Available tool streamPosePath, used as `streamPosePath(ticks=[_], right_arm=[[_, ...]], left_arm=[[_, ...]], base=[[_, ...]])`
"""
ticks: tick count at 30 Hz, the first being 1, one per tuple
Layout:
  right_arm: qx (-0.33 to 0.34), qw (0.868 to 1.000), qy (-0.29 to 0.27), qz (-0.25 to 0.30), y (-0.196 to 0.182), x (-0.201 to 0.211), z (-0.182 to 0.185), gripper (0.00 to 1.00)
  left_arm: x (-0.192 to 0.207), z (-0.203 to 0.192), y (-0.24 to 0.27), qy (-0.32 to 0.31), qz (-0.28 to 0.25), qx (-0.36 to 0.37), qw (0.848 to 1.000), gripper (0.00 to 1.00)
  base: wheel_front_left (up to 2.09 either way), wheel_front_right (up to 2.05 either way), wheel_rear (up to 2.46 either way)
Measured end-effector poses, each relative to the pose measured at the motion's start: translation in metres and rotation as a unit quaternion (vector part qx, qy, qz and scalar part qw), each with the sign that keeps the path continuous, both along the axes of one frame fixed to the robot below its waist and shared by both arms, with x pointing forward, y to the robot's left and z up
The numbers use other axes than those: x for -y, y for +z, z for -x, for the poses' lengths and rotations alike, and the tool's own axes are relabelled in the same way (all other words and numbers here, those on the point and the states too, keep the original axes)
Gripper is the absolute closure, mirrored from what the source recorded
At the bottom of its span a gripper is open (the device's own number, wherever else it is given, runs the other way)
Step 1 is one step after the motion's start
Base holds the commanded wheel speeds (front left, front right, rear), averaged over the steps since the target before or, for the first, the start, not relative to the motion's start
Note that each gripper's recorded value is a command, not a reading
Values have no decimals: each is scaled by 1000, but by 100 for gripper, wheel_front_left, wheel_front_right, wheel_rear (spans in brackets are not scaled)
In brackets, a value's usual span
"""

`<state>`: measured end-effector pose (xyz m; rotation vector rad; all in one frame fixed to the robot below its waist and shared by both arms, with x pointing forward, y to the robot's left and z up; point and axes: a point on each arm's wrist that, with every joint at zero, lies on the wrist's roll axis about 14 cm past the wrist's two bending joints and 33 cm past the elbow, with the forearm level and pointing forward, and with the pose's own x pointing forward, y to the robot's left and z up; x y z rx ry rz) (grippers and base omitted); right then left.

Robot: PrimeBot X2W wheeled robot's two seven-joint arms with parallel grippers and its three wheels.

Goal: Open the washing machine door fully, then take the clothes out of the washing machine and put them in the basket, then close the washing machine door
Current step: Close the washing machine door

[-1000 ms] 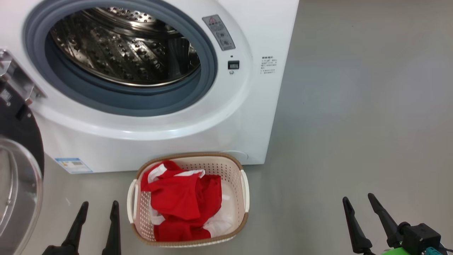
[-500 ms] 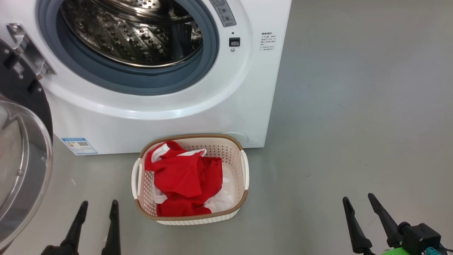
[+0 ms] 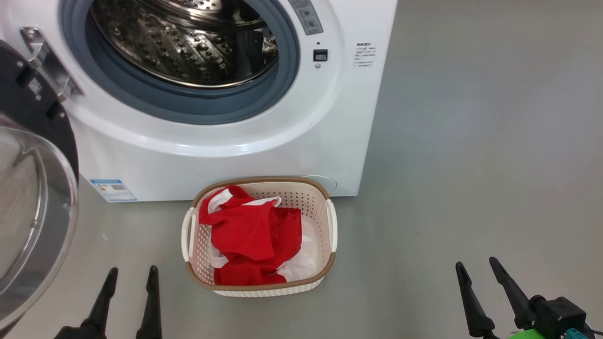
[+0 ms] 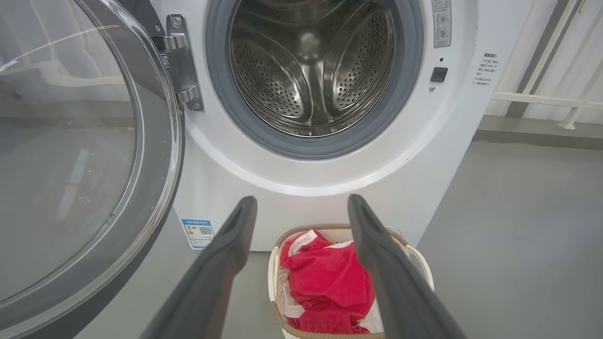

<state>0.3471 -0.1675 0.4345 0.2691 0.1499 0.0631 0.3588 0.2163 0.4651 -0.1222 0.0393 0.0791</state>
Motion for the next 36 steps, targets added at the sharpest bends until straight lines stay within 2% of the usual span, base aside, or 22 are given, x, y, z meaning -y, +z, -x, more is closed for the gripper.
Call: streamPosePath(ticks=[7,16,26,36], right_arm=[[-2,1000,31,4,-2,-14,-7,0],[-1,995,99,10,-5,-50,-23,0],[15,983,183,8,2,-102,-41,0],[17,963,268,5,1,-157,-44,0]], left_arm=[[-14,10,-3,31,14,-5,999,0],[-38,31,-5,86,18,-11,996,0],[-66,64,-5,152,26,-14,988,0],[-84,102,-8,211,38,-18,977,0]], base=[[0,0,0],[0,0,0],[0,0,0],[0,0,0]])
